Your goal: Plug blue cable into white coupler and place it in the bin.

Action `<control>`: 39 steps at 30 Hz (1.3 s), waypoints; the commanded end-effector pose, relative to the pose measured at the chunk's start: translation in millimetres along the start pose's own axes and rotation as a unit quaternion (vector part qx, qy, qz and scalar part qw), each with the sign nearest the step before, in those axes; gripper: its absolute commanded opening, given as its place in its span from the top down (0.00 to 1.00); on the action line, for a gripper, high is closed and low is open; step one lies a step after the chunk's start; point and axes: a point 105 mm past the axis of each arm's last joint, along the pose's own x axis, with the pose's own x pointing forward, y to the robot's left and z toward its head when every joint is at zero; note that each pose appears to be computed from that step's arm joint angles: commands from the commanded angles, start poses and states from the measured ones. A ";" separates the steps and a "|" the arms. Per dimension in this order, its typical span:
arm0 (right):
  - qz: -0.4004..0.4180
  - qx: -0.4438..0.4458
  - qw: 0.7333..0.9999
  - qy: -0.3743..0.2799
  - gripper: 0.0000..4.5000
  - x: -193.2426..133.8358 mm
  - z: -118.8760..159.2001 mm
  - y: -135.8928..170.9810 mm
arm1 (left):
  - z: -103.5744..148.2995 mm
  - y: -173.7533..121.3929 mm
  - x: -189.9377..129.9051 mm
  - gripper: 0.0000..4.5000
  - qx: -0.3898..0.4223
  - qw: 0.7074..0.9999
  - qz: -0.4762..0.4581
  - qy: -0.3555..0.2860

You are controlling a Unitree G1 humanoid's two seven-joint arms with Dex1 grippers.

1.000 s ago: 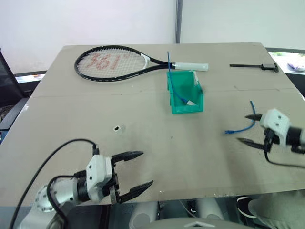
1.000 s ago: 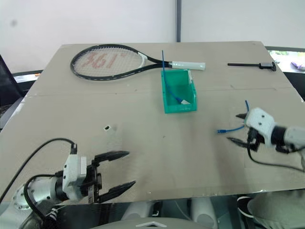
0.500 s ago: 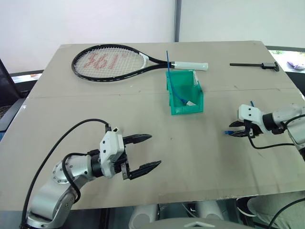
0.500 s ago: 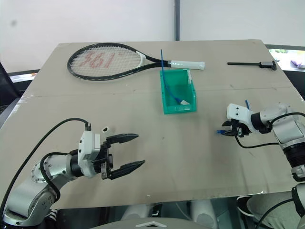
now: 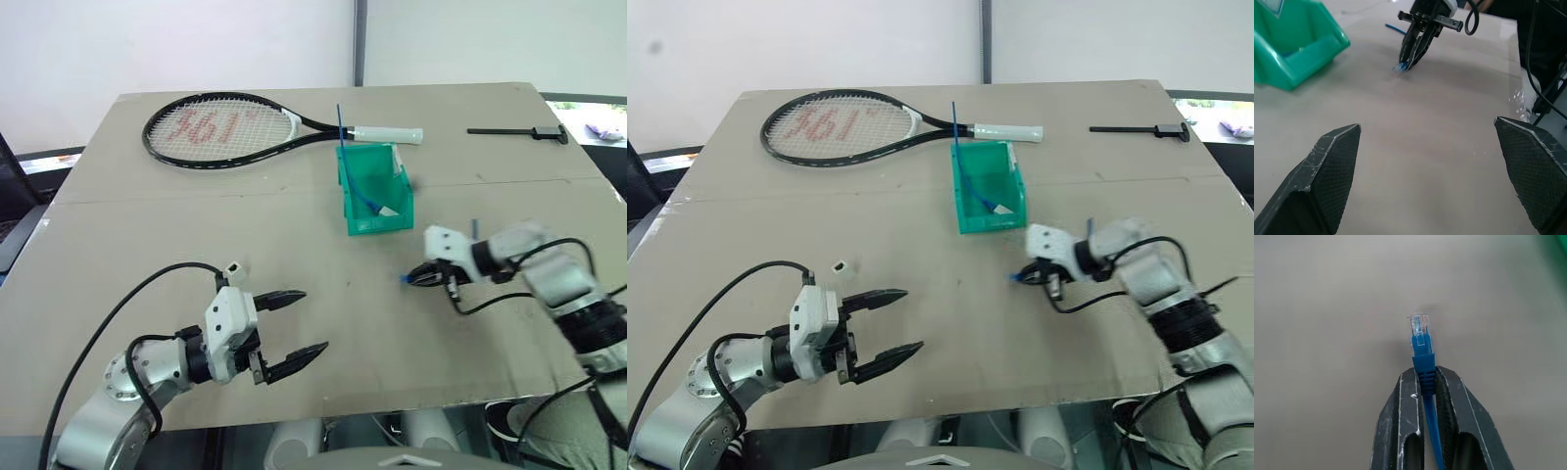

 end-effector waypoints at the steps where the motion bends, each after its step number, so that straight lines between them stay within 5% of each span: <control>1: -0.011 -0.064 0.998 0.024 0.99 28.0 25.2 -7.5 | -2.5 12.1 -4.9 0.00 0.026 0.999 0.010 0.016; 3: 0.000 -0.086 0.996 0.031 0.99 39.2 28.1 -8.6 | -4.5 16.9 -5.5 0.00 0.030 0.999 0.012 0.022; 6: -0.003 -0.094 0.995 0.020 0.78 45.9 30.7 -12.2 | -9.1 21.5 -5.2 0.00 0.041 0.998 0.016 0.044; 12: -0.060 -0.089 0.990 -0.090 0.15 1.2 48.4 -13.2 | -10.3 33.6 8.5 0.00 0.048 0.996 0.006 0.079; 14: -0.076 -0.072 0.986 -0.127 0.01 -19.7 47.4 -4.7 | -7.9 37.6 17.5 0.00 0.055 0.995 -0.009 0.082; 19: -0.133 -0.017 0.974 -0.181 0.01 -58.3 30.1 26.0 | -4.7 53.6 46.2 0.00 0.075 0.993 -0.025 0.091; 31: -0.283 0.063 0.945 -0.154 0.01 -88.1 -8.0 78.9 | -19.4 71.7 85.7 0.00 0.104 0.986 -0.064 0.117; 39: -0.310 0.088 0.936 -0.142 0.00 -82.8 -12.6 89.3 | -25.7 68.8 117.8 0.66 0.121 0.982 -0.099 0.101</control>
